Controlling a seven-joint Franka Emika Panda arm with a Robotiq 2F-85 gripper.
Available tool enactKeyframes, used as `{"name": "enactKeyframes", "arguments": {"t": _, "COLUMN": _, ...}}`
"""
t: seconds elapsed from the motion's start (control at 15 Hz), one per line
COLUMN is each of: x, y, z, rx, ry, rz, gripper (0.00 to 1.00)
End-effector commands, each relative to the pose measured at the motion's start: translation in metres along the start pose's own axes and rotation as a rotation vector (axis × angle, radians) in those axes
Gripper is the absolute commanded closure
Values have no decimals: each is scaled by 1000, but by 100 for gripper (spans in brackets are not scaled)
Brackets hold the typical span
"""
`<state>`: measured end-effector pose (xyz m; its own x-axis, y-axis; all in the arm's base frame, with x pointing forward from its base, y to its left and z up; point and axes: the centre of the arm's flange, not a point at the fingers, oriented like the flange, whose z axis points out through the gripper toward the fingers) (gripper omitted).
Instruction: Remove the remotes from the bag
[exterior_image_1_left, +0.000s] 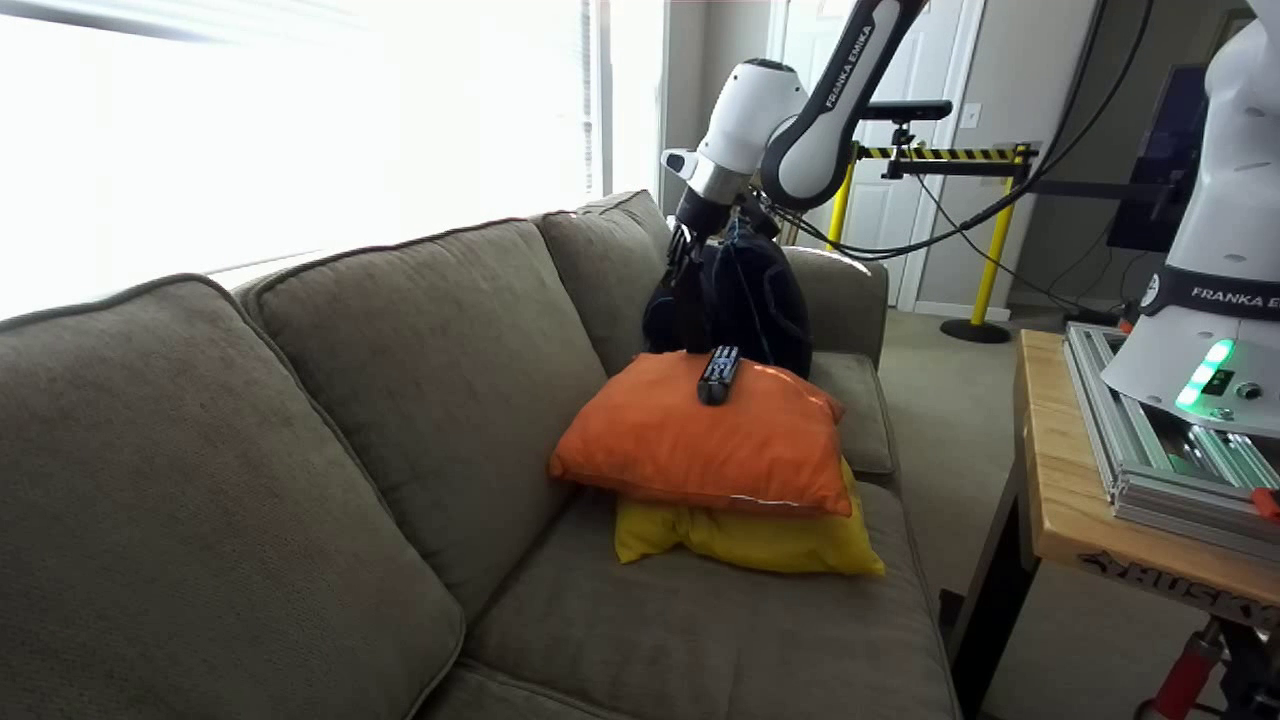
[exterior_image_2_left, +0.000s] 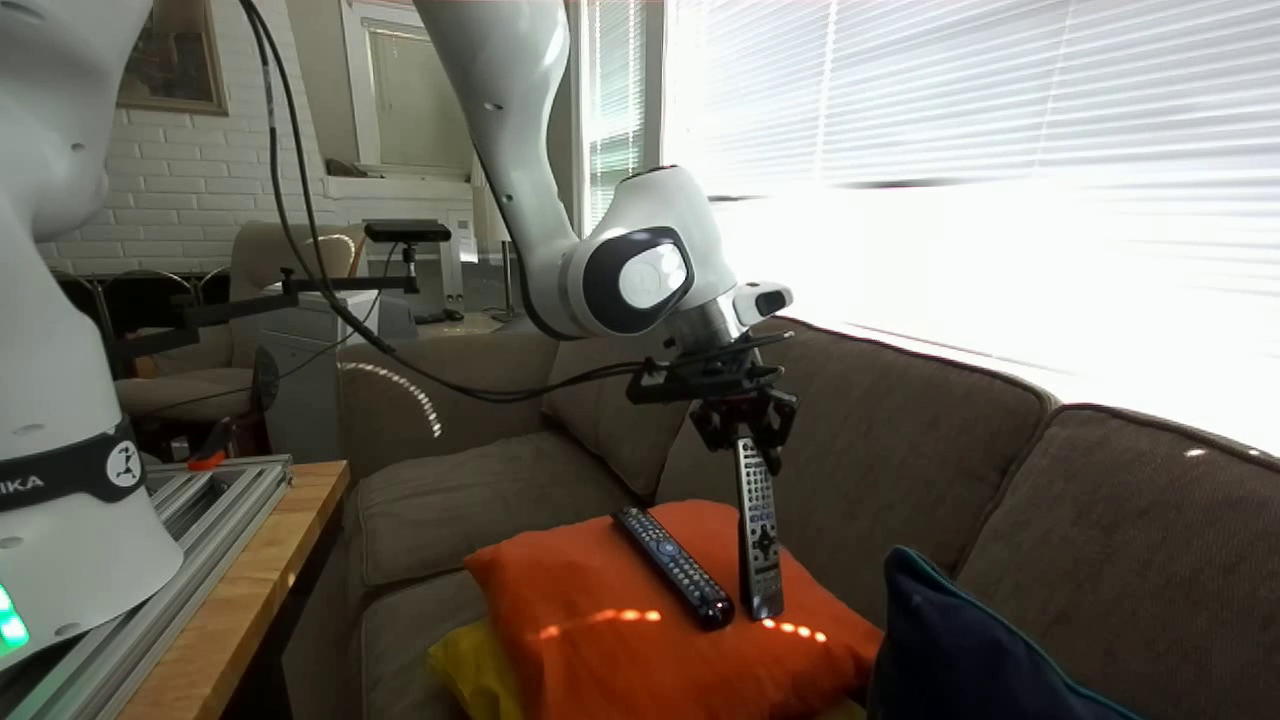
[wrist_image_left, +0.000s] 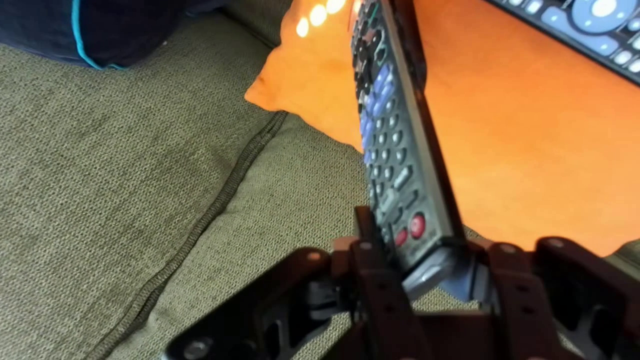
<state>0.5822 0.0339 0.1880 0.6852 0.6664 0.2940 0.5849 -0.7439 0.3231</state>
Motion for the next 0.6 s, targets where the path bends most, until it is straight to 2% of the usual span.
{"name": "enactKeyframes", "arguments": {"t": 0.0, "x": -2, "y": -19, "z": -11, "rx": -16, "ry": 6, "rz": 18, "gripper": 96}}
{"name": "enactKeyframes", "arguments": {"t": 0.07, "x": -2, "y": -22, "z": -11, "rx": -20, "ry": 6, "rz": 23, "gripper": 96}}
{"name": "enactKeyframes", "arguments": {"t": 0.13, "x": -1, "y": -25, "z": -11, "rx": -23, "ry": 5, "rz": 29, "gripper": 57}}
{"name": "enactKeyframes", "arguments": {"t": 0.2, "x": 0, "y": -27, "z": -10, "rx": -27, "ry": 2, "rz": 30, "gripper": 56}}
{"name": "enactKeyframes", "arguments": {"t": 0.53, "x": 4, "y": -36, "z": -11, "rx": -45, "ry": -2, "rz": 40, "gripper": 23}}
